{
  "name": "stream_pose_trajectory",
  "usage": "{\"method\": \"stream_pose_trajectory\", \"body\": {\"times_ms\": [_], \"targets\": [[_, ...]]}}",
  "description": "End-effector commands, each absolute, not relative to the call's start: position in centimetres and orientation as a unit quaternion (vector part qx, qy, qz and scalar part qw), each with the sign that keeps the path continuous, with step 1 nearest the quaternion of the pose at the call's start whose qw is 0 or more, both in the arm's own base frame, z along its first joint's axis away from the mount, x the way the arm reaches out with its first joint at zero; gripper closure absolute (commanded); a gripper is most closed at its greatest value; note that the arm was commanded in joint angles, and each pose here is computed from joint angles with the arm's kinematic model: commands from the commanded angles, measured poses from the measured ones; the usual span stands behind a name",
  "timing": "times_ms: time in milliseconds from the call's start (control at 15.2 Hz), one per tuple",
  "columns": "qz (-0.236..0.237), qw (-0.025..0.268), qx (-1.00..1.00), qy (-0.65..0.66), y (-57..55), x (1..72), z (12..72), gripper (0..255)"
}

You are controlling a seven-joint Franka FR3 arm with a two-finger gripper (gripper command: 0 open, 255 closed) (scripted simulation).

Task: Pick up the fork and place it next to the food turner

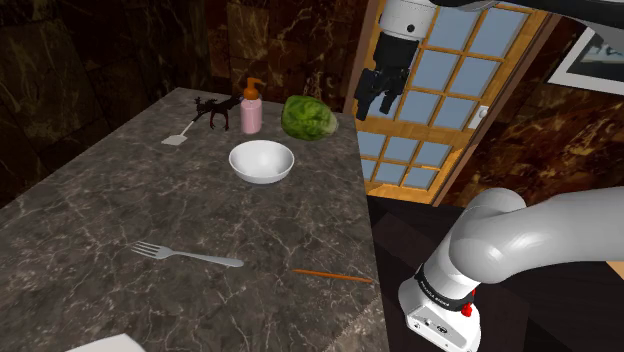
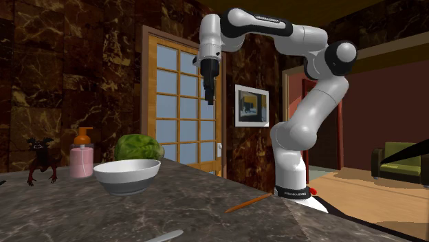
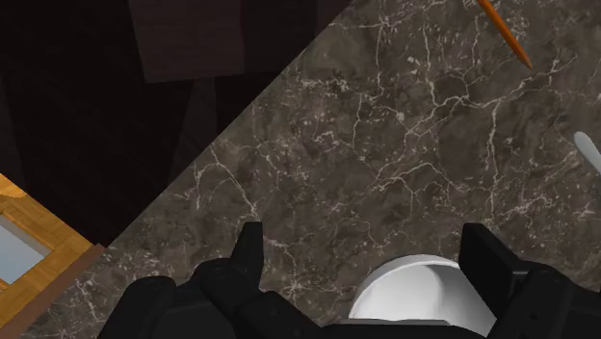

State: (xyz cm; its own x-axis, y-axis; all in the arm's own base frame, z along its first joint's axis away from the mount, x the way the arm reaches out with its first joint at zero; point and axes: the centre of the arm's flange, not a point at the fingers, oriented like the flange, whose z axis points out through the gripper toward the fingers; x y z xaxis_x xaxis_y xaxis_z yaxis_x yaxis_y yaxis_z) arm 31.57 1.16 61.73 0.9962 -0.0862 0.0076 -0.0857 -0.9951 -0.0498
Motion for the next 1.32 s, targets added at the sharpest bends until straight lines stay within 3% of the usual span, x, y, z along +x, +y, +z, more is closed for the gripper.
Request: {"method": "stream_pose_trajectory", "body": {"times_ms": [0,1254], "targets": [[-0.005,0.025,-0.999,0.043,1.2,31.6,61.7,0],[-0.012,0.020,-0.997,-0.078,20.7,42.3,50.2,0]]}}
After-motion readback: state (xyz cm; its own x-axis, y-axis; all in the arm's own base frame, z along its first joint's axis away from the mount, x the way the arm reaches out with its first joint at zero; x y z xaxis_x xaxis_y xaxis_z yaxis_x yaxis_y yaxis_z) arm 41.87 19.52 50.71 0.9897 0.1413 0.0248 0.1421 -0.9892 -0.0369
